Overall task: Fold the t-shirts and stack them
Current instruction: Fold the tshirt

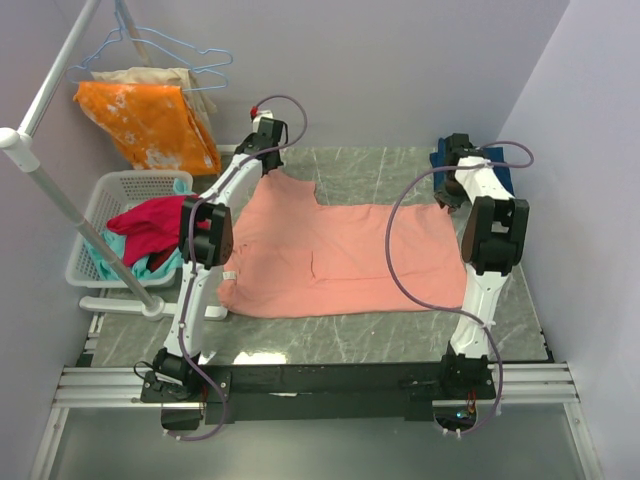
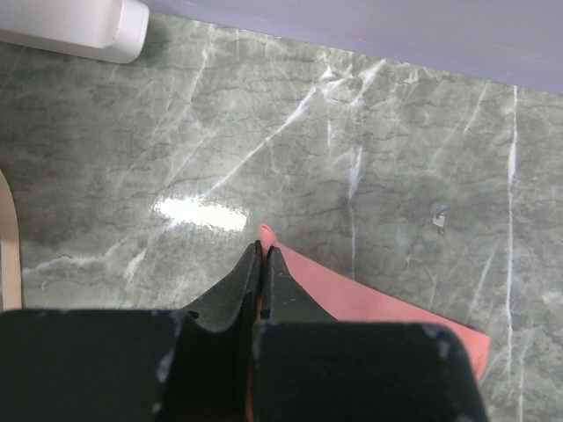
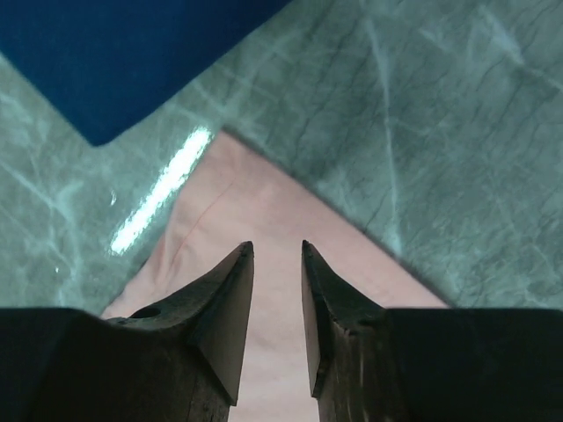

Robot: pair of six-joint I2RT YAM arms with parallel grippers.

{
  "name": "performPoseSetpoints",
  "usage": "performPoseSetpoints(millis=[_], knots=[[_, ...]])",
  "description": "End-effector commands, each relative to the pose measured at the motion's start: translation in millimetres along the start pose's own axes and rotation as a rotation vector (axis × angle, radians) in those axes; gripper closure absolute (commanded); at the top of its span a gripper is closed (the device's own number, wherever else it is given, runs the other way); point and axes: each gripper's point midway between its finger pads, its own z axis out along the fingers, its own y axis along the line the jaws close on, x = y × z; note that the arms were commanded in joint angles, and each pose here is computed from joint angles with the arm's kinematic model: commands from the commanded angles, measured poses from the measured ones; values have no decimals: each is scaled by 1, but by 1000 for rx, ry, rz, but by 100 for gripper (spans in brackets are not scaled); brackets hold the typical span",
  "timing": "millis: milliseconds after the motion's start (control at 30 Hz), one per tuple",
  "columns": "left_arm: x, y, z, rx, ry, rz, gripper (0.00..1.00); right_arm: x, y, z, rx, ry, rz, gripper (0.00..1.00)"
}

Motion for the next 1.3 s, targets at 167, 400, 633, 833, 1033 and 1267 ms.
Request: performPoseSetpoints(millis=[167, 400, 633, 833, 1033, 1267], knots=[[-38, -6, -38, 20, -66, 1, 99, -26, -6, 9, 19, -43, 13, 63], [-37, -4, -39, 12, -63, 7, 99, -36, 3, 24, 11, -28, 1, 63], [-37, -4, -39, 11, -61, 6, 99, -34, 7, 34, -5, 6, 5, 62], [-38, -4, -40, 11, -65, 6, 99, -25, 11, 41, -27, 41, -14, 62], [-37, -4, -40, 10, -62, 1, 99, -31, 17, 33, -72, 21, -8, 62], [-36, -4, -39, 10, -57, -2, 99, -48, 30, 19, -132, -20, -4, 60]])
